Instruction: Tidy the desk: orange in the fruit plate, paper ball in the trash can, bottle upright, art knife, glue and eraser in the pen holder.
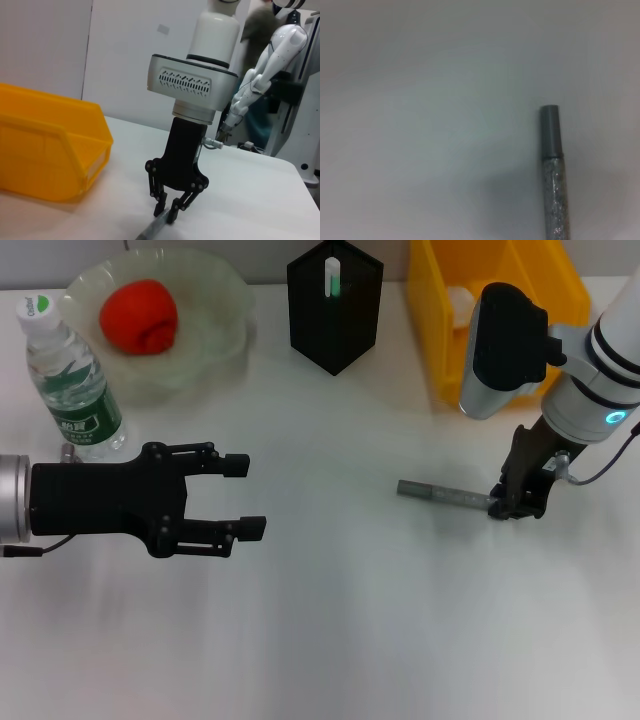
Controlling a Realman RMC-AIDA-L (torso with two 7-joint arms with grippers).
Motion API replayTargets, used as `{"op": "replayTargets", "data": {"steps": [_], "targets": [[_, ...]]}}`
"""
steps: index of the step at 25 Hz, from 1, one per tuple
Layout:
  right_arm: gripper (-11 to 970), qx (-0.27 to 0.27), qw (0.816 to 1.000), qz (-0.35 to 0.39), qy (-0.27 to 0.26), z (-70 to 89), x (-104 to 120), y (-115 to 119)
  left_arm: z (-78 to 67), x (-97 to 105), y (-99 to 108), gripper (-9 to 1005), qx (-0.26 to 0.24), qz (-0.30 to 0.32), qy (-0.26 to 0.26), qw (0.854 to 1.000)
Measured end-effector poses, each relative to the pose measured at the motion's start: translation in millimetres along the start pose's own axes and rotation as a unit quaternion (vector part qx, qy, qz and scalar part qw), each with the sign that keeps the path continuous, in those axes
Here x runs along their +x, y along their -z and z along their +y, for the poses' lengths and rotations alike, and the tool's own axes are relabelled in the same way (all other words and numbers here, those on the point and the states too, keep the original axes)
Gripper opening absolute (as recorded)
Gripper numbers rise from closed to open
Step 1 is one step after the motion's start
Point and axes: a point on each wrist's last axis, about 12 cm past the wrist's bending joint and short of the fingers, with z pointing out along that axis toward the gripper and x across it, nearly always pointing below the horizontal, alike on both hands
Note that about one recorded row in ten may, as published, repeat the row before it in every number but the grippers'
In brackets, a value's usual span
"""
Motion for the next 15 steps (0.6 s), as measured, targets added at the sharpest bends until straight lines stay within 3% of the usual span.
{"op": "replayTargets", "data": {"steps": [6, 15], "targets": [[145, 0.005, 1.0, -0.003, 0.003, -0.6, -3.7, 7.4, 1.1, -1.7, 2.9, 803, -0.005, -0.007, 0.0, 1.0], [145, 0.033, 0.998, -0.047, 0.027, 4.7, -21.0, 58.9, 0.5, -1.9, 1.5, 803, -0.004, -0.009, -0.002, 1.0]]}}
